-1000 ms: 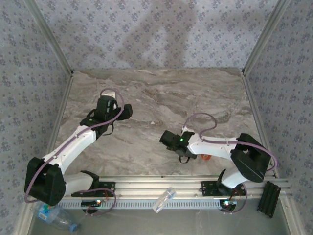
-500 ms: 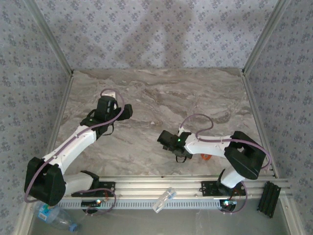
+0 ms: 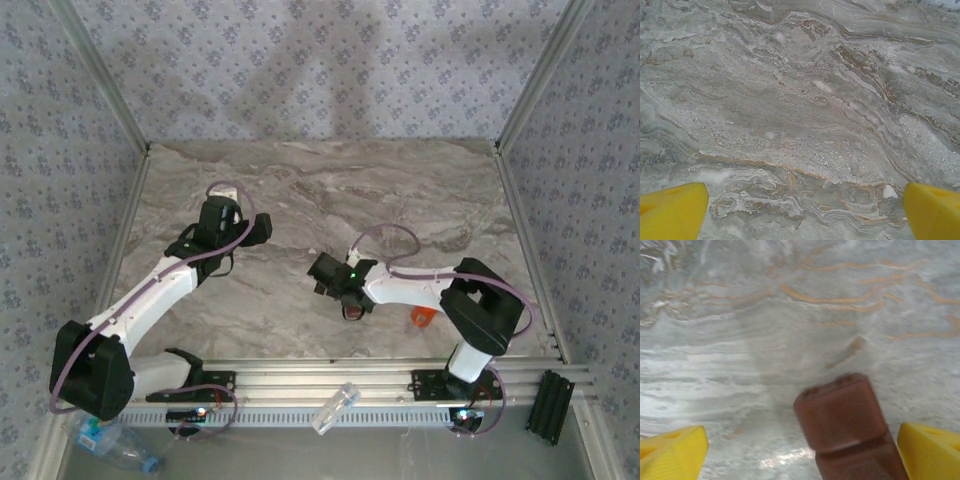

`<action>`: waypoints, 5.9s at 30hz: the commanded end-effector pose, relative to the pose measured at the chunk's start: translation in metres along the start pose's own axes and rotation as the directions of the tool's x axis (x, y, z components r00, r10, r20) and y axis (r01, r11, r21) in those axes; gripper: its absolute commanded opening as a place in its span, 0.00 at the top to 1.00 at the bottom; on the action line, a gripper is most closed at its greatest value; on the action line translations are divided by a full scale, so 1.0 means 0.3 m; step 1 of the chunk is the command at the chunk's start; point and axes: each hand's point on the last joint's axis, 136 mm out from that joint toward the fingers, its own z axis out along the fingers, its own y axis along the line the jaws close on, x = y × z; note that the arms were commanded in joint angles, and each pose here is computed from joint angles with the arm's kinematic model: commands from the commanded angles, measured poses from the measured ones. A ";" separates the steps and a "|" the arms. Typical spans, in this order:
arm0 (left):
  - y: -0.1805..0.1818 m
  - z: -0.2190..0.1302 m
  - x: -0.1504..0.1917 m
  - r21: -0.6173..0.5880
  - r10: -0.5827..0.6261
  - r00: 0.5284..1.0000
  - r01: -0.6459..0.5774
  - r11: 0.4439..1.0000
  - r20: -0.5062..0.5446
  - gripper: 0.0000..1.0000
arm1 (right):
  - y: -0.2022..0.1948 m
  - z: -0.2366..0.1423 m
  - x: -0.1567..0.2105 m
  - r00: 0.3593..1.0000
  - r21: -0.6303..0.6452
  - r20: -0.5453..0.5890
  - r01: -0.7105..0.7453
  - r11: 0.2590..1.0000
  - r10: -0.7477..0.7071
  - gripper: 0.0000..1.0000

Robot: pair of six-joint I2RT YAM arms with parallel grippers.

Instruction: Sort the pills into containers

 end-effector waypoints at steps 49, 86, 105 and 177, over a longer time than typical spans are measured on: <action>-0.032 -0.017 -0.012 0.032 -0.051 0.999 0.051 0.998 -0.008 0.00 | -0.091 -0.009 0.103 0.750 -0.125 -0.106 0.641 0.757 -0.653 0.64; -0.504 -0.078 0.028 0.618 -0.283 0.856 0.510 0.599 -0.432 0.29 | 0.356 -0.403 -0.238 0.851 -0.808 0.215 0.431 0.401 -0.480 0.65; -0.565 -0.043 0.089 0.600 -0.235 0.858 0.492 0.630 -0.456 0.65 | 0.341 -0.381 -0.244 0.849 -0.790 0.208 0.438 0.428 -0.486 0.64; -0.413 -0.012 -0.033 0.301 -0.537 0.712 0.689 0.660 -0.452 0.47 | 0.401 -0.291 -0.262 0.460 -0.191 0.464 0.887 0.421 -0.757 0.84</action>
